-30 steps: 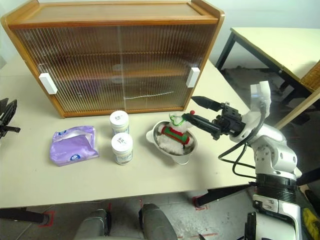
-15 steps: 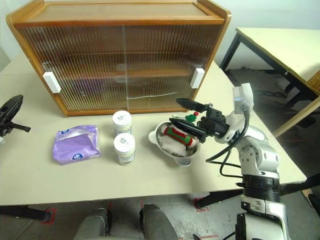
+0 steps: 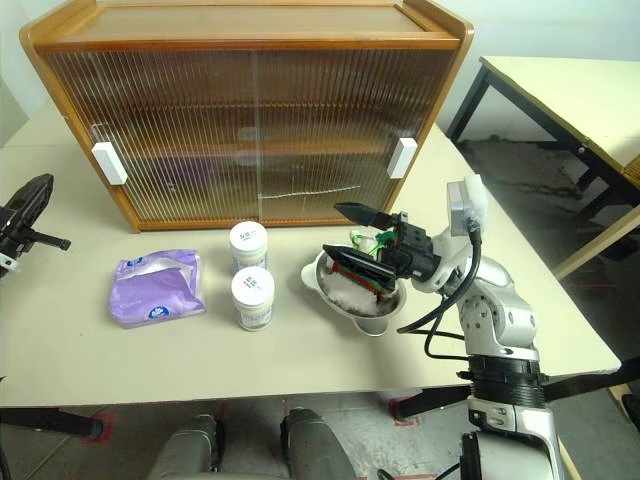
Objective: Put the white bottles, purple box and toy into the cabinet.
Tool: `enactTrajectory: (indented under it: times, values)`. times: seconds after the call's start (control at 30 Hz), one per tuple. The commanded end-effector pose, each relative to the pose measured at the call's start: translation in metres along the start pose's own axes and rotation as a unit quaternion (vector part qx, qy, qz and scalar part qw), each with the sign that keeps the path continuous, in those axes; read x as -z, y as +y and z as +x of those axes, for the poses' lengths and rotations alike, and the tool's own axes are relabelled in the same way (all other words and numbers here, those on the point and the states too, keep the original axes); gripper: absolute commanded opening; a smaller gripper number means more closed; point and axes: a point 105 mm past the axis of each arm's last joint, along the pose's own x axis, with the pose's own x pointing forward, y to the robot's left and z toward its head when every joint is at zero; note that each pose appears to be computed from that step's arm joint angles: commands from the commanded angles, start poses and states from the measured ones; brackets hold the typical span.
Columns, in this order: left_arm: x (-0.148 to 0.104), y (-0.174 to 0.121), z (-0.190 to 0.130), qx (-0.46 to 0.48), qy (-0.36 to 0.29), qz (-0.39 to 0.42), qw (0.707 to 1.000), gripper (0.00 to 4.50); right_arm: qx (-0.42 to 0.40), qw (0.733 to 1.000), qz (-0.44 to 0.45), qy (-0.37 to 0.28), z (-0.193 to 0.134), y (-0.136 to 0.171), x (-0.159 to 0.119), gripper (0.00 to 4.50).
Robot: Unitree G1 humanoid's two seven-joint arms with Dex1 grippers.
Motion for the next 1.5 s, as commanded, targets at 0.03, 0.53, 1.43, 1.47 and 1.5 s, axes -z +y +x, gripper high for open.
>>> enactTrajectory:
  times: [0.03, 0.53, 1.43, 1.47, 1.5]
  values:
    - [0.006, 0.000, 0.005, -0.011, 0.005, -0.013, 1.000, 0.03, -0.012, 1.000, -0.006, -0.002, 0.007, 0.000, 0.001, 4.50]
    - [0.012, -0.022, 0.018, 0.031, 0.008, -0.029, 0.999, 0.03, -0.029, 0.999, -0.004, -0.019, 0.022, 0.003, 0.005, 4.50]
    - [0.015, -0.050, 0.049, 0.100, 0.007, -0.024, 0.995, 0.03, -0.039, 0.999, -0.011, -0.021, 0.025, 0.007, 0.003, 4.50]
    - [0.014, -0.051, 0.050, 0.102, 0.005, -0.026, 0.994, 0.03, -0.038, 0.999, -0.012, -0.021, 0.025, 0.007, 0.003, 4.50]
    - [0.013, -0.053, 0.052, 0.103, 0.003, -0.028, 0.994, 0.03, -0.038, 0.999, -0.012, -0.020, 0.024, 0.007, 0.003, 4.50]
